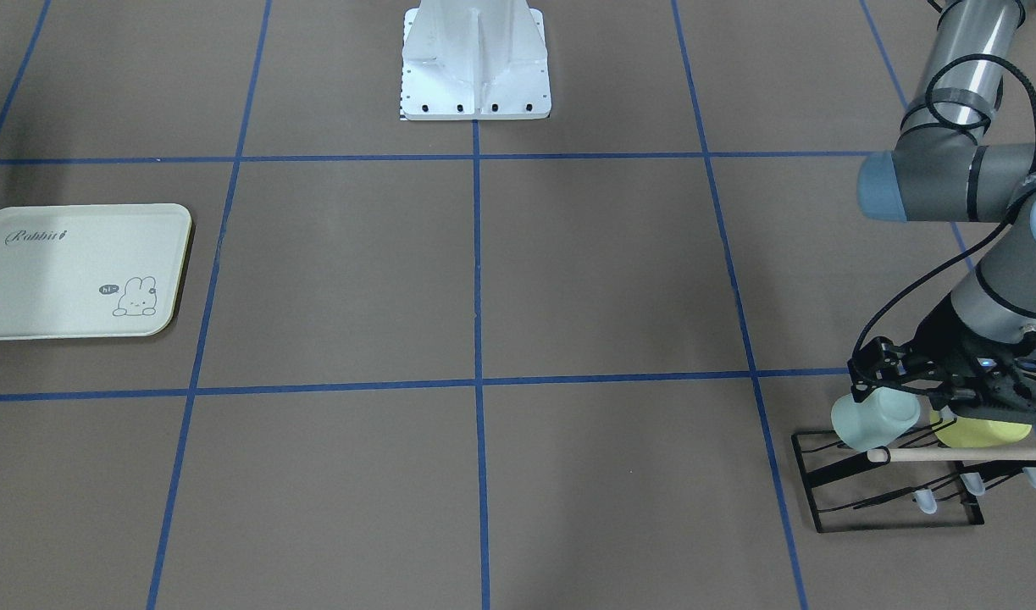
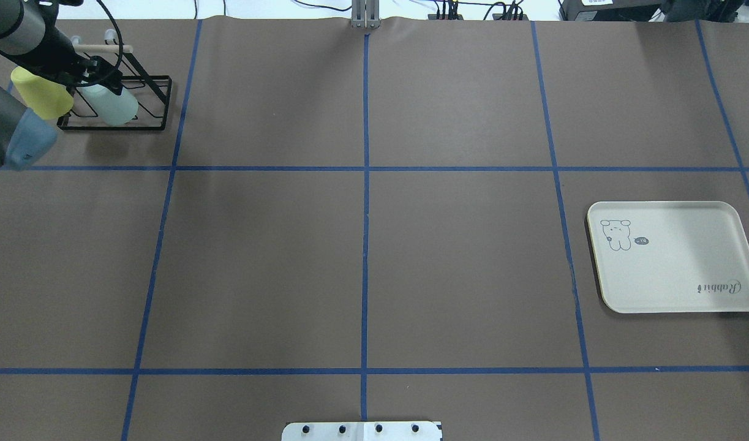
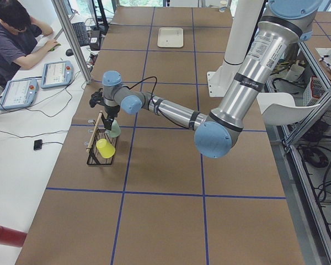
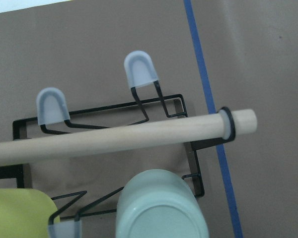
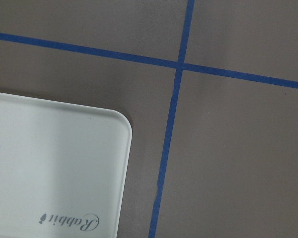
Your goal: Left arm grabs green cup and hands to right arm on tray
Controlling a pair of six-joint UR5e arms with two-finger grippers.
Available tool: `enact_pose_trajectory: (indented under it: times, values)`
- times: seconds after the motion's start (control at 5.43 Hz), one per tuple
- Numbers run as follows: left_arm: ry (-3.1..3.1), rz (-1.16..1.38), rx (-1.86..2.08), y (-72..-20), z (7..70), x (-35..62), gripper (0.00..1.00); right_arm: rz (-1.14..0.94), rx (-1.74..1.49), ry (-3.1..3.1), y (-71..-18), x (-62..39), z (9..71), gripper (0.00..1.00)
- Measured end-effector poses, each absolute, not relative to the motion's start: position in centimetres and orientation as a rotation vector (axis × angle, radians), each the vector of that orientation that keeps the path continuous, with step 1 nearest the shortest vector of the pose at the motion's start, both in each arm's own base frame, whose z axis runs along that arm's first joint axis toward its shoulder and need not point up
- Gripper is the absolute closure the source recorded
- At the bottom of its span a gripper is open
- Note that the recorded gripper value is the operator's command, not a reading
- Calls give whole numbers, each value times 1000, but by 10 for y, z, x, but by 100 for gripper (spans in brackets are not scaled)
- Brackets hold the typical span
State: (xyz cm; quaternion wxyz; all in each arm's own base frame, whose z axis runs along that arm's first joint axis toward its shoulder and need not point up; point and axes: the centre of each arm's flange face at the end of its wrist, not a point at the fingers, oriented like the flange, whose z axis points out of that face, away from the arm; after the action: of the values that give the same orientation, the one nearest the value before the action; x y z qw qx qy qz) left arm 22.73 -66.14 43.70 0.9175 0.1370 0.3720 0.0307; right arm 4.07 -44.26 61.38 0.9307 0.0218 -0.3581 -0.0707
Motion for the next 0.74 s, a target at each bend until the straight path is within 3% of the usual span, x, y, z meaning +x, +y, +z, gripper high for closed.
enact_pose_trajectory:
  times: [0.18, 0.55, 0.74]
  values:
    - [761, 68, 278, -661, 439, 233, 1, -145, 45, -733, -443, 41, 614, 0]
    - [756, 78, 273, -659, 442, 242, 20, -146, 45, -733, -443, 40, 614, 0]
    - [755, 79, 272, -659, 442, 243, 20, -146, 45, -733, -442, 41, 614, 0]
